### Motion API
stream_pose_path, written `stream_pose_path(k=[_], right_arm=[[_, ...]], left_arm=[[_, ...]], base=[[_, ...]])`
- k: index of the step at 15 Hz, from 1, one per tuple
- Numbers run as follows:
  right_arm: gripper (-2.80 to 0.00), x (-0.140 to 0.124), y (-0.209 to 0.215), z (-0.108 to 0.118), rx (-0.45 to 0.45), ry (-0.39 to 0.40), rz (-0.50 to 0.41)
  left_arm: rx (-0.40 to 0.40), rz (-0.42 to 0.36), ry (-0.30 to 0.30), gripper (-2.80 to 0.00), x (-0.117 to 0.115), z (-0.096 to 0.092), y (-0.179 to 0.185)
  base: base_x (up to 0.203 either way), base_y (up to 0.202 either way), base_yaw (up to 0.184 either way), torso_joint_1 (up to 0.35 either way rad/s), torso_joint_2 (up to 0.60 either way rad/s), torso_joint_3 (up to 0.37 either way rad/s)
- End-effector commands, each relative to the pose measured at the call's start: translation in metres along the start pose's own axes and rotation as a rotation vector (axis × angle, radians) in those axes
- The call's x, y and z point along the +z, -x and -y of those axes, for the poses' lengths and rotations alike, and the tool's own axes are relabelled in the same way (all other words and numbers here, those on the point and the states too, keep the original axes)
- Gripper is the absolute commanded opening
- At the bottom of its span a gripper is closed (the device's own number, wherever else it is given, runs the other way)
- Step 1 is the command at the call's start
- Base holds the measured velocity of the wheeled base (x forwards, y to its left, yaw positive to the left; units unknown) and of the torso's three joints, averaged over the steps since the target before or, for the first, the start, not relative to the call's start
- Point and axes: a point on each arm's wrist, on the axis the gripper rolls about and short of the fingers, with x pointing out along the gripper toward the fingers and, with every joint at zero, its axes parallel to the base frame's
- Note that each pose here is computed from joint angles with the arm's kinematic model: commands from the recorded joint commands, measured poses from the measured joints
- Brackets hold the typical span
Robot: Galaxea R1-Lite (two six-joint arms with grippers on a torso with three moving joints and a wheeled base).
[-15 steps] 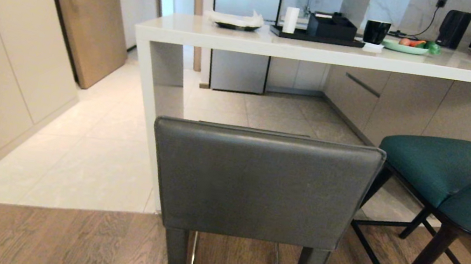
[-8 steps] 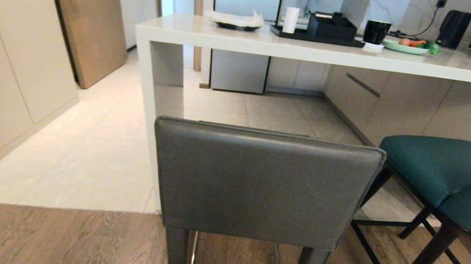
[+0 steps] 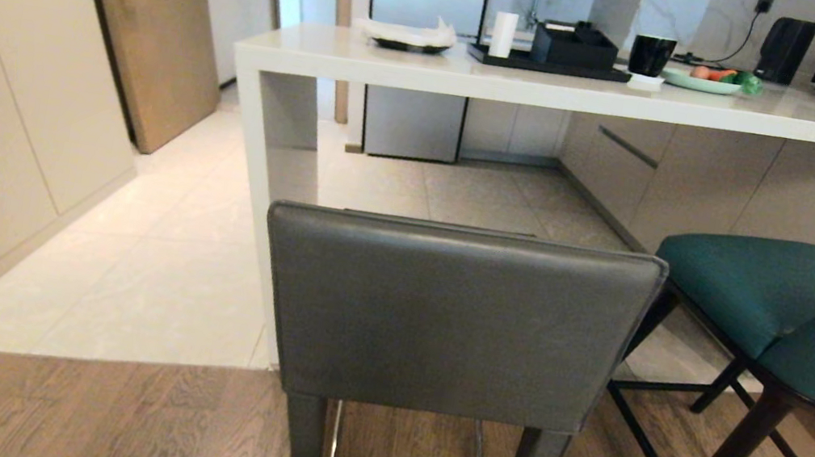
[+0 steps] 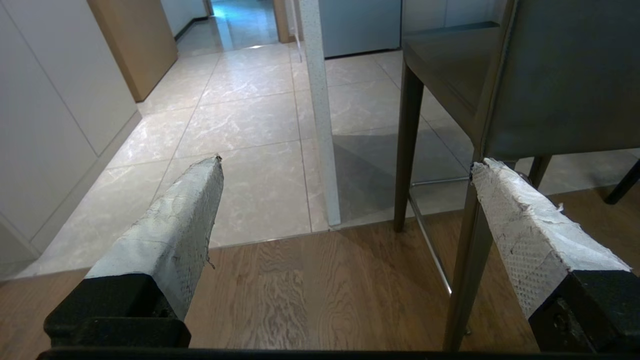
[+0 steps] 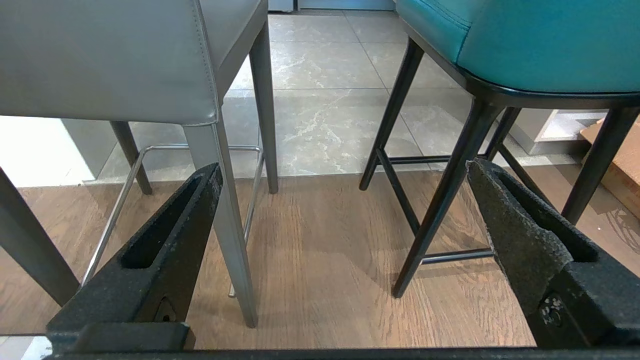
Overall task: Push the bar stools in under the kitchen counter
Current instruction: Push the blue chair back under the dining table
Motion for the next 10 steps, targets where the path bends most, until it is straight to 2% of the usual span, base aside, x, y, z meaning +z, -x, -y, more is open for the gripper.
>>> stream_pose_path(k=[1,6,8,10], right_arm=[[0.00,-0.0009,-0.0002,-0.0001,0.000,0.002,-0.006],[0.00,-0.0006,-0.0002,0.0001,-0.008,-0.021,-0.003],[0.00,-0.0006,-0.0002,0.0001,-0.008,-0.026,-0.003],[0.00,-0.0005,-0.0002,0.0003,-0.014,-0.043,-0.002]], left_arm=[[-0.005,-0.041,0.002,0.00,-0.0111,0.0010,-0.0023],[0.001,-0.039,0.035,0.00,-0.0110,0.0009,-0.0022],[0.039,-0.040,0.034,0.00,-0.0110,0.0001,-0.0021],[0.042,-0.040,0.045,0.00,-0.0110,0.0000,-0.0021]], base=[[0.000,0.000,0.000,0.000,0.00,0.000],[0.000,0.000,0.000,0.000,0.00,0.000],[0.000,0.000,0.000,0.000,0.00,0.000],[0.000,0.000,0.000,0.000,0.00,0.000]])
